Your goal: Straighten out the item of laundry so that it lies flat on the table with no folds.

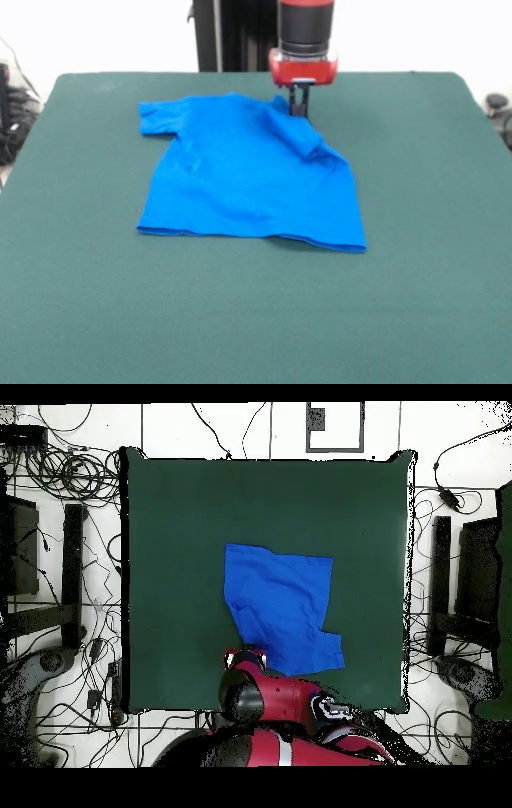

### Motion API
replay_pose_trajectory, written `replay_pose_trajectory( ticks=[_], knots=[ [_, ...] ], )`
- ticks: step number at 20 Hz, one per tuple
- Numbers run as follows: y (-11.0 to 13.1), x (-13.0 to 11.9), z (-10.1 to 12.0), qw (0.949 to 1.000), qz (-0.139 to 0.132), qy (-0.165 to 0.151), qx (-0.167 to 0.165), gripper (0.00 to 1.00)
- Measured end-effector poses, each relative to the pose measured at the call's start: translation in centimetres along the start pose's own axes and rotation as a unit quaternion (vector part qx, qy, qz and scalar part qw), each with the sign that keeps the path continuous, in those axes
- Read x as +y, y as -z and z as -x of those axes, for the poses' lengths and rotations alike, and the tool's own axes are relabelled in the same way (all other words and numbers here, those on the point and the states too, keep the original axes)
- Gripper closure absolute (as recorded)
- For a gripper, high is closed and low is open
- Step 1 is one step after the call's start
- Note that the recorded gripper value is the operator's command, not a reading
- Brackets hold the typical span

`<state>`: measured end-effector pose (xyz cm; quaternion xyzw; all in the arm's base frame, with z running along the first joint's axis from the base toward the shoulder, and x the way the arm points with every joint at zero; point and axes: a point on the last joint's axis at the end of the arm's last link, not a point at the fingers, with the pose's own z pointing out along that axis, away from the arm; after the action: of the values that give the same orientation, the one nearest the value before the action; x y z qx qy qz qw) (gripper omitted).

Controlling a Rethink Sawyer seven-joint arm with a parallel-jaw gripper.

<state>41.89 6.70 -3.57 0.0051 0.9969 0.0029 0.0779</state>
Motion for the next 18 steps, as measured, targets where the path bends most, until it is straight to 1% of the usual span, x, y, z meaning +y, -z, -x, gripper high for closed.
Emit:
replay_pose_trajectory(
  ticks=[8,10,14,18],
  knots=[
    [2.1,-0.9,2.8,0.9995,-0.008,-0.004,-0.032,1.00],
    [3.0,-1.2,3.8,0.9991,-0.011,-0.004,-0.040,1.00],
    [4.2,-1.5,4.8,0.9988,-0.015,-0.004,-0.047,1.00],
    [4.7,-1.6,5.4,0.9985,-0.017,-0.003,-0.052,1.00]
  ],
)
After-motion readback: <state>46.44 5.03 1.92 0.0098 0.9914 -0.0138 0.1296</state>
